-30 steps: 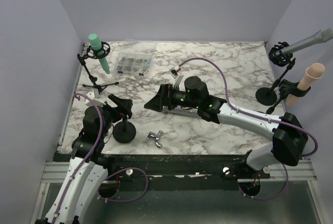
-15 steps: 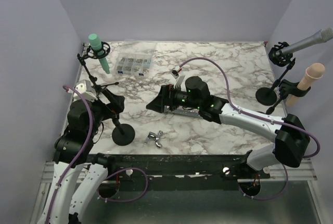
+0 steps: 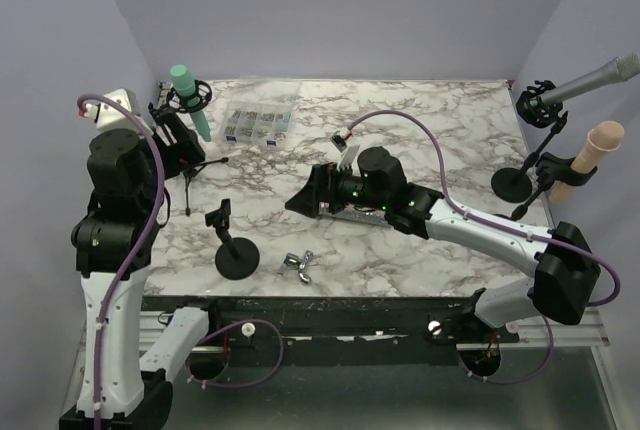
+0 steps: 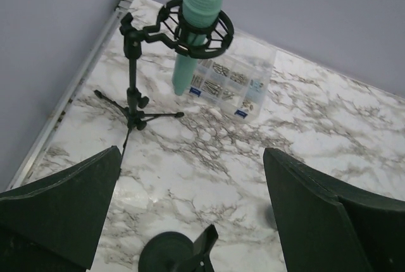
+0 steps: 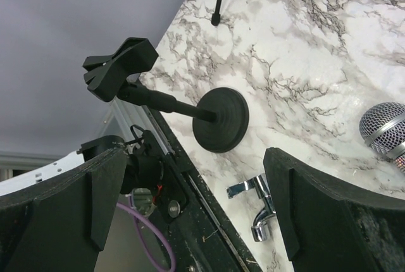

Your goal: Remove the microphone from the stand

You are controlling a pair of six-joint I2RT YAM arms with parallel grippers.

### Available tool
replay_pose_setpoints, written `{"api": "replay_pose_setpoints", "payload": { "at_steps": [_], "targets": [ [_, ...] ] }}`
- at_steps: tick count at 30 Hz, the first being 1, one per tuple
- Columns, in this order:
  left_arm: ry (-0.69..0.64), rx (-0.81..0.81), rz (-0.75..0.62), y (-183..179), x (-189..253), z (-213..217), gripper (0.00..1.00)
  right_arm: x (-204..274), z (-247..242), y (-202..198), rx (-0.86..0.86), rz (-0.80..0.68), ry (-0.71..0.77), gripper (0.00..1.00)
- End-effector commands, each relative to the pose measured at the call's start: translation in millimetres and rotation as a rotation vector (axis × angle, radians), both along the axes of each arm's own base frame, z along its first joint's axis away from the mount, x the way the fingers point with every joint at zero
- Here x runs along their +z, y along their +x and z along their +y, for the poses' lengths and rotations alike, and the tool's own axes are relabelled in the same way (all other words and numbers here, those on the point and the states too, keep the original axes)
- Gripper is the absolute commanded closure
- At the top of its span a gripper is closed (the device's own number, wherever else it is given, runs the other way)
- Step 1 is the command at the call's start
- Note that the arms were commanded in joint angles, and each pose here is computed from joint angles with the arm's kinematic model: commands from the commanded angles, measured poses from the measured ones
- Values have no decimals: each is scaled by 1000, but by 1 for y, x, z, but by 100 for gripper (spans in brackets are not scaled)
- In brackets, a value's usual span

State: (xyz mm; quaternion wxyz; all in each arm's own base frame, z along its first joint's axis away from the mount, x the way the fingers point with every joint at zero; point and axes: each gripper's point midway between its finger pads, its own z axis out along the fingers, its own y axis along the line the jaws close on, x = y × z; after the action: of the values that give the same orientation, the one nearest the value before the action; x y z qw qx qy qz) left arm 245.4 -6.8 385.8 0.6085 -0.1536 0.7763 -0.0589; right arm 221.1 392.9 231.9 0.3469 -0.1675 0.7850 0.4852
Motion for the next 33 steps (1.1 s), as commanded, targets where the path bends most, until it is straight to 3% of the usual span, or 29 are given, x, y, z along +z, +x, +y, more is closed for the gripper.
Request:
{"api": "replay_pose_setpoints", "payload": {
  "at_steps": [1, 4, 8, 11, 16, 25, 33],
  "targets": [
    [29, 25, -12, 31, 5, 15, 1, 5, -7, 0, -19, -28, -17, 0],
    [-2, 40, -42, 54, 6, 23, 1, 2, -10, 1, -36, -19, -39, 0],
    [41, -56, -108, 84, 12, 17, 2, 7, -14, 1, -39, -34, -50, 0],
    [70, -14, -112, 107, 10, 28, 3, 6, -17, 6, -58, -47, -87, 0],
    [107, -35, -106, 143, 14, 30, 12, 9, -19, 6, -66, -49, -82, 0],
    [177, 44, -93, 192, 5, 51, 19, 8, -25, 5, -80, -47, -99, 0],
    [177, 50, -10, 212, -17, 53, 38, 7, -28, 5, -92, -42, -108, 0]
  ]
}}
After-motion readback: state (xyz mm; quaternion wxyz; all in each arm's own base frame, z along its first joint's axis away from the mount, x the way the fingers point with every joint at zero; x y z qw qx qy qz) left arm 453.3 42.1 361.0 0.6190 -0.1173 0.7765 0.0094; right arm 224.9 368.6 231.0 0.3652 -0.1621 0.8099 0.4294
